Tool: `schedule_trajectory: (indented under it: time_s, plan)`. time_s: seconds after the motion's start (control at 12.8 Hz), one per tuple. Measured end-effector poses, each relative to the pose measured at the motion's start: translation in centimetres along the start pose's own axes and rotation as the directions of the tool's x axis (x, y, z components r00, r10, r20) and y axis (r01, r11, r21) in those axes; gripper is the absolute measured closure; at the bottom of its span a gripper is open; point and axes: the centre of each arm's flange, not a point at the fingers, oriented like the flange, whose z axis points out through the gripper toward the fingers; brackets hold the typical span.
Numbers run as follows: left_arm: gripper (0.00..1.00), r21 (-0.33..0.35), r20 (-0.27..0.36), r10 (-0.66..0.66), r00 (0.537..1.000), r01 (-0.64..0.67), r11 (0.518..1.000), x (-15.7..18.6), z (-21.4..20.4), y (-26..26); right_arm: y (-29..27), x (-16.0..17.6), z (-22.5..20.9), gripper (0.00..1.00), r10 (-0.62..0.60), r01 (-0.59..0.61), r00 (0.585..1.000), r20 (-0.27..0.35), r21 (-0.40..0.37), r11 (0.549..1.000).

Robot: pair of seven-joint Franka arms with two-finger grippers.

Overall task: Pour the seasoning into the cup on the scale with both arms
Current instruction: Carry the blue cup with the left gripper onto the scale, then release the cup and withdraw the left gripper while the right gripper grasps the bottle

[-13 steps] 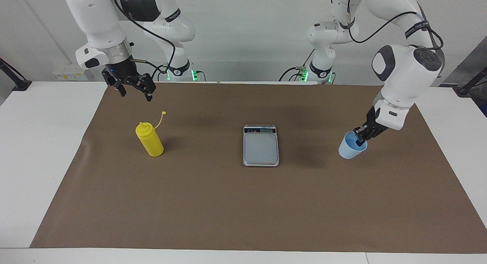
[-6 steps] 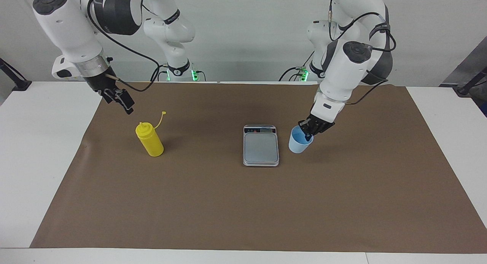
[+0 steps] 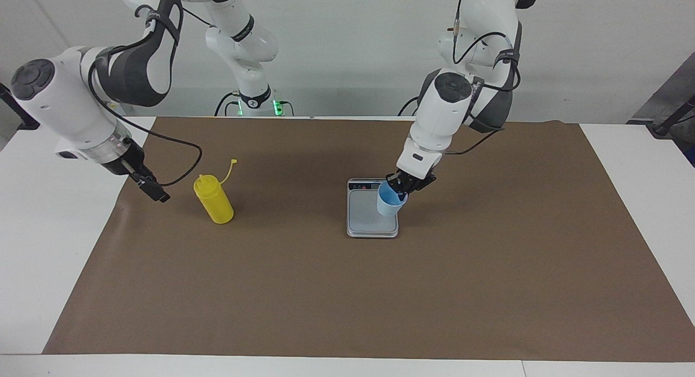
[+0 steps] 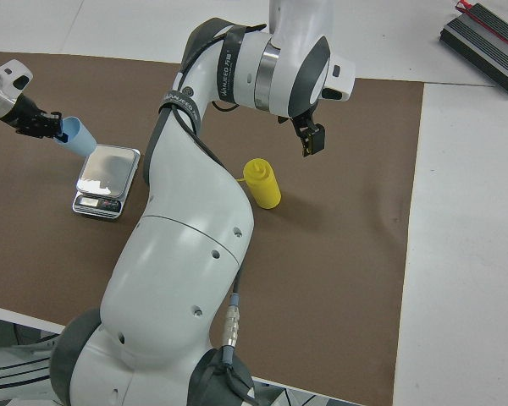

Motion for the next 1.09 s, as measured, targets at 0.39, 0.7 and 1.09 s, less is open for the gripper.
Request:
schedule_trajectory:
  time_s: [0.39,0.7,1.09]
  plan:
    - [0.96,0.019,0.02,0.024,1.0,-0.025,1.0,-1.8,3.9,0.8,1.5,2.0,3.8,0.0,0.1,-0.103,0.984,0.147,0.013,0.995]
    - [0.96,0.007,0.006,0.031,0.999,-0.031,0.999,-2.4,4.7,1.1,2.9,3.1,8.4,0.0,0.158,-0.169,0.947,0.278,0.015,0.985]
    - [0.96,0.01,0.002,0.035,0.999,-0.035,0.999,-2.5,5.0,1.0,4.2,2.4,13.6,0.0,0.219,-0.261,0.869,0.444,0.035,0.965]
